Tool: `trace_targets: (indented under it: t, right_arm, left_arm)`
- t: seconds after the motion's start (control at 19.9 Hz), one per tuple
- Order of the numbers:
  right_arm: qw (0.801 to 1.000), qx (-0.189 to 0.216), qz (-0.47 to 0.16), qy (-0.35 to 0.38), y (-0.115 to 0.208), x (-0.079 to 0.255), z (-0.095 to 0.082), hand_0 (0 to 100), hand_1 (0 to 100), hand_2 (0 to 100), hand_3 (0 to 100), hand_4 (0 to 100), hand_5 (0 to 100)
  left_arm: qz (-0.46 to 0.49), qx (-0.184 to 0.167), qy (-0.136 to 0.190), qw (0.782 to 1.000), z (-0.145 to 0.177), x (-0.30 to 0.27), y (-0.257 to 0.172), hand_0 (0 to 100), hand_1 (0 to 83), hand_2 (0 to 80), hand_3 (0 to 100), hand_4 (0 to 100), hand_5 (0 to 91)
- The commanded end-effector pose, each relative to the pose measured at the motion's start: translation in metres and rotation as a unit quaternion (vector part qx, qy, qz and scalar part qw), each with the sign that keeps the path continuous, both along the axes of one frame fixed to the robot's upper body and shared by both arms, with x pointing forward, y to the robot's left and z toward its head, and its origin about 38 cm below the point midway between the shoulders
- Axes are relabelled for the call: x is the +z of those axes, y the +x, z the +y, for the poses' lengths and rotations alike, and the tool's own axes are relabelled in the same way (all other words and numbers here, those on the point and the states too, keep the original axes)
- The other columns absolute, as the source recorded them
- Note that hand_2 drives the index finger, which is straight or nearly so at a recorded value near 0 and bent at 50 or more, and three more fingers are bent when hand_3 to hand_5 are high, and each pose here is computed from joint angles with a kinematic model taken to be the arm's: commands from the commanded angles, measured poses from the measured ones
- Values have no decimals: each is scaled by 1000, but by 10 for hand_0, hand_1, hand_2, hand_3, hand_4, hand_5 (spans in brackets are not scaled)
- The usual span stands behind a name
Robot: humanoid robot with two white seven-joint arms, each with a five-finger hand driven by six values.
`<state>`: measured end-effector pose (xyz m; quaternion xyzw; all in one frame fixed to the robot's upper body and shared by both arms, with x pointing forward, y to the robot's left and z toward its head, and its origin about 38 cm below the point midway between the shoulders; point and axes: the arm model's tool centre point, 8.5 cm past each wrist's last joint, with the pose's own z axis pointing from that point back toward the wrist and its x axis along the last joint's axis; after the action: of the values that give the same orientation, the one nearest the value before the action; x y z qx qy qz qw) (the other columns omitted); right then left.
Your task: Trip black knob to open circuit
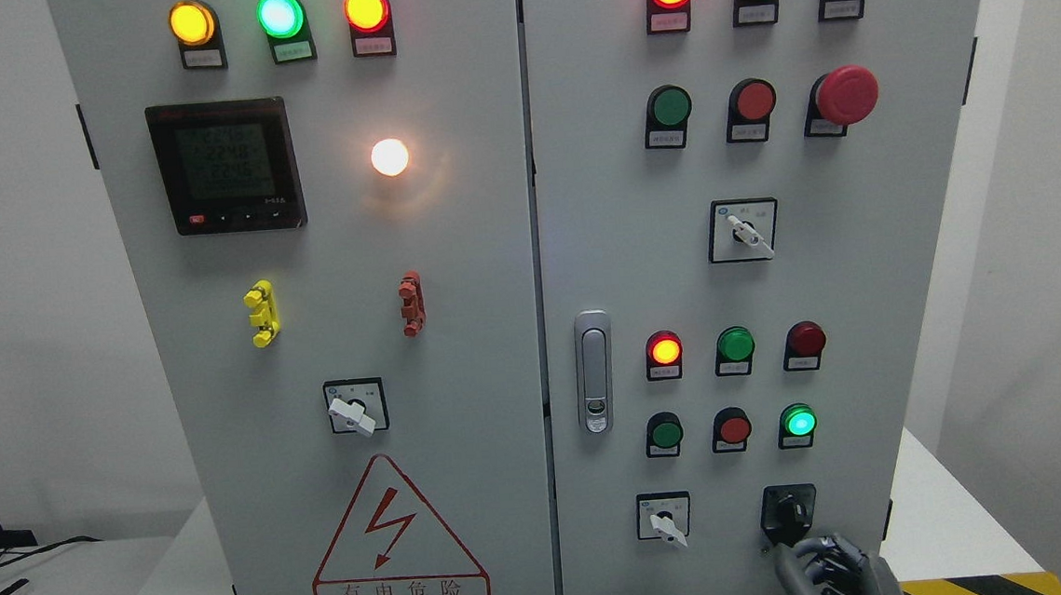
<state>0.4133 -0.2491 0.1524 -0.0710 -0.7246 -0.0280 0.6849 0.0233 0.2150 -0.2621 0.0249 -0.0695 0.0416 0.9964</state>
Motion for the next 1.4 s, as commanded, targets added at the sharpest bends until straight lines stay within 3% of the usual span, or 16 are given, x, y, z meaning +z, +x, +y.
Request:
trace_targets:
  t: [0.0, 0.75, 1.0, 1.2, 1.35]
  right_arm:
    - [1000, -8, 0, 1, -1, 0, -7, 464, 722, 520, 853, 775, 761]
    - [1000, -13, 13, 2, -11, -13, -12, 466, 722, 519, 853, 775, 761]
    - [1000, -18, 12, -2, -25, -15, -18, 486, 693, 524, 858, 776, 757]
    - [999, -21, 28, -12, -55, -34, -25, 492, 671, 527, 836, 757, 737]
    - [999, -24, 35, -14, -83, -40, -29, 522, 499, 541, 751, 684, 657]
  left_arm:
    - [-1, -15, 0, 1000, -1, 0, 0, 120, 389, 0, 0, 0, 0]
    - [-1, -15, 0, 1000, -1, 0, 0, 120, 389, 0, 0, 0, 0]
    - [-1, -15, 0, 1000, 0, 0, 0, 120, 389, 0, 0, 0, 0]
    - [-1, -15, 0, 1000, -1, 0, 0, 120, 389, 0, 0, 0, 0]
    - [-1, -15, 0, 1000, -1, 0, 0, 120, 389, 0, 0, 0, 0]
